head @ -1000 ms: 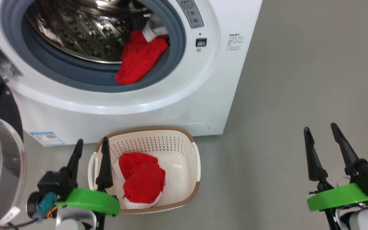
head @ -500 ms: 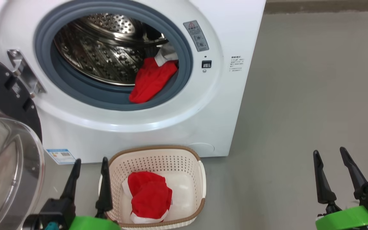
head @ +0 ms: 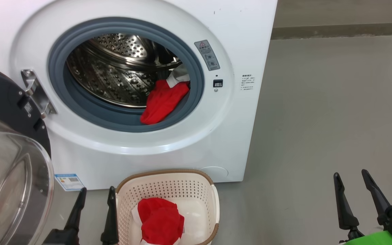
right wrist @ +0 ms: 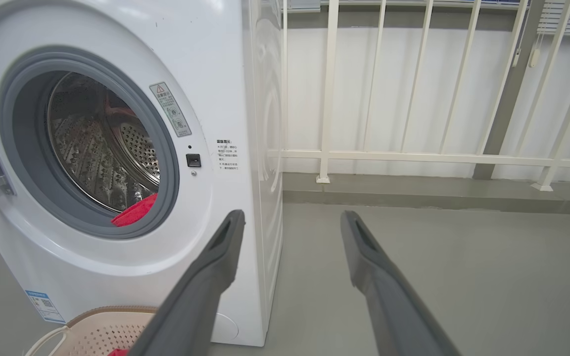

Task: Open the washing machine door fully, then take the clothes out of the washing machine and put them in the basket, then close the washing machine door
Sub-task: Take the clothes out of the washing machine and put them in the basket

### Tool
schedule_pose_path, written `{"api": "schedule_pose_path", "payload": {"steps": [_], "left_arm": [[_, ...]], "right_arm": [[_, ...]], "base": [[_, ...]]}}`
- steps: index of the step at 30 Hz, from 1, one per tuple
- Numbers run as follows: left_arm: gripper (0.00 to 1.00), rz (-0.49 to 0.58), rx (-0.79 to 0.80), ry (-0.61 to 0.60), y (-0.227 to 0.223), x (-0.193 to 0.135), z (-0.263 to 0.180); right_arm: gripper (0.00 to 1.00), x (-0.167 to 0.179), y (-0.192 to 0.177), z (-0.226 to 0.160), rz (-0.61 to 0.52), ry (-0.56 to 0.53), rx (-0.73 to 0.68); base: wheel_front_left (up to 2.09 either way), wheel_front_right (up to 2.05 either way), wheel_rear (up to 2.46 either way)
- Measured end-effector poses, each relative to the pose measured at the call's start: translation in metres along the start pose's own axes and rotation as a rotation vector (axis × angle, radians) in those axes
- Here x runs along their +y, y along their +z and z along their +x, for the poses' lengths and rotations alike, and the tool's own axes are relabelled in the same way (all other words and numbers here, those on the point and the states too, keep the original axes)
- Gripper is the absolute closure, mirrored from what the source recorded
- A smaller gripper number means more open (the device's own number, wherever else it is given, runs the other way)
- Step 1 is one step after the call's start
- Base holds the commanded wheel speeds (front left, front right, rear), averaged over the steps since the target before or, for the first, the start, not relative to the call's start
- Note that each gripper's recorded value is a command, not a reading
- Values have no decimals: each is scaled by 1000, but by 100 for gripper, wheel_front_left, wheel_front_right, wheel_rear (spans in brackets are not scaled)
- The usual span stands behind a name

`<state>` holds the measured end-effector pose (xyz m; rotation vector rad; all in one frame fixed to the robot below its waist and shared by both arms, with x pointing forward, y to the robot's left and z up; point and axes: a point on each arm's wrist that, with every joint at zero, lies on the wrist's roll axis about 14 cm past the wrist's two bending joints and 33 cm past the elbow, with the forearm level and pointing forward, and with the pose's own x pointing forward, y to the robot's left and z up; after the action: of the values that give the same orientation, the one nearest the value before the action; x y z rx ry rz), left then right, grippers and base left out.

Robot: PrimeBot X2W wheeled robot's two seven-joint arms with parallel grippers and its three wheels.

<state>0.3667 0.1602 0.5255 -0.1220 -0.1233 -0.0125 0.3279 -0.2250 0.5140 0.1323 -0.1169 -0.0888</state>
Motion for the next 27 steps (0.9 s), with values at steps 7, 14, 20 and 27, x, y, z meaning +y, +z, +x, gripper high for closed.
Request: {"api": "schedule_pose_path", "payload": {"steps": [7,14,20,27], "left_arm": [[0,5,5,-11,0,-2,-4],[0,5,12,-15,0,-3,-3],[0,3,33,-20,-5,-4,-3],[0,-17,69,-34,-16,-10,2]], "right_arm": [[0,-3,-1,-8,-1,-9,6],[0,-2,0,-7,-2,-7,3],[0,-2,-1,-5,-4,-6,9],[0,-1,-8,-2,-6,-4,36]], "base": [[0,0,0],[0,0,0],[0,0,0],[0,0,0]]}}
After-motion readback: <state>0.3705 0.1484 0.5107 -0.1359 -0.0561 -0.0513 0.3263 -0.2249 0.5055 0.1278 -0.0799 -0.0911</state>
